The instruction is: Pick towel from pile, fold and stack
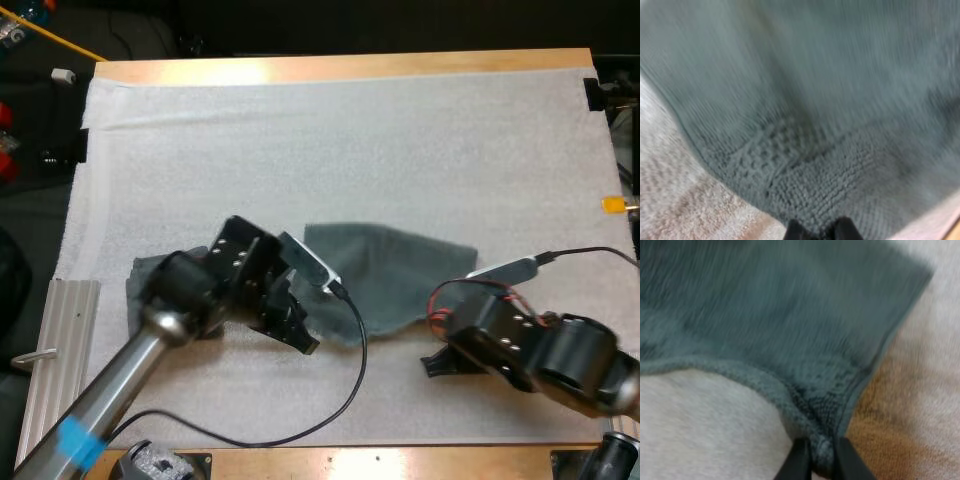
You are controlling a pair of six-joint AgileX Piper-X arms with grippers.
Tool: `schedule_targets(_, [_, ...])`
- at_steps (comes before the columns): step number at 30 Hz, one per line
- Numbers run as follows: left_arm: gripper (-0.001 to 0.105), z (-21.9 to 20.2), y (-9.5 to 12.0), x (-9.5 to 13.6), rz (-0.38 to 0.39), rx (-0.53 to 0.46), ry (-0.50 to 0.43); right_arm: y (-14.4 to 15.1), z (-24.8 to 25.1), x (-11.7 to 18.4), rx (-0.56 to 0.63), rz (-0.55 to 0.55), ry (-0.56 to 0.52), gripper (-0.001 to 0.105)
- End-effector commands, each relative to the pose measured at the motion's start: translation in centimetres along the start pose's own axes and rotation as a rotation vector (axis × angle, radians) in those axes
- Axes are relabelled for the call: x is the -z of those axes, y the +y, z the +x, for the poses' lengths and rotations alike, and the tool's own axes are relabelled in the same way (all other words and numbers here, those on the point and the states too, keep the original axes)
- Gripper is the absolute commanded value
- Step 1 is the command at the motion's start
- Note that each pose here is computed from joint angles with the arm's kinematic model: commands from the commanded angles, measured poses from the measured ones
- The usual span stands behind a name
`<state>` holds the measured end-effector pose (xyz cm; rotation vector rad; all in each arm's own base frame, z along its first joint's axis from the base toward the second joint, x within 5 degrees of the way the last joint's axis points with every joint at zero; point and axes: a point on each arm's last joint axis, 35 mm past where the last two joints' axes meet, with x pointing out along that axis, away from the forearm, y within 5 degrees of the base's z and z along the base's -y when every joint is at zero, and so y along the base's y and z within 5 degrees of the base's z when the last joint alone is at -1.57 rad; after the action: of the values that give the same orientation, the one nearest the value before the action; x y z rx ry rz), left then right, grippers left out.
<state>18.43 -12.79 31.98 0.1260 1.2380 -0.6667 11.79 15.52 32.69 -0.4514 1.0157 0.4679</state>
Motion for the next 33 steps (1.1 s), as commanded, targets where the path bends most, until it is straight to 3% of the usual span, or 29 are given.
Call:
schedule_targets(1, [0.0,-1.8,-0.7,0.5,-0.02,0.013,-0.021,-0.5,-1.4,0.1,0.004,0.016,-0.017,0.0])
schedule_targets(5, [0.0,-5.5,-3.2,1.4,0.003,0.066,-0.108,-1.4,-4.7,0.2,-0.041,0.028,-0.051,0.0])
schedule_targets(11, [0.0,-8.9,-6.1,3.3,0.012,0.133,-0.128,-2.2,-8.9,0.1,-0.163,0.043,-0.076,0.0])
schedule_targets(17, [0.0,-10.0,-6.8,4.8,0.0,0.061,-0.11,-2.2,-10.8,0.0,-0.329,0.073,-0.055,0.0])
schedule_targets(22, [0.0,-8.3,-6.2,4.1,0.021,-0.097,-0.159,-1.4,-8.7,-0.1,-0.322,0.07,0.005,0.0])
schedule_targets(27, [0.0,-3.9,-4.6,2.2,0.056,-0.168,-0.172,-0.7,-3.2,-1.4,-0.107,0.068,0.017,0.0])
schedule_targets(33, [0.0,0.8,0.3,-1.0,-0.047,-0.251,-0.21,-2.6,4.4,-4.2,-0.031,0.175,0.026,0.0])
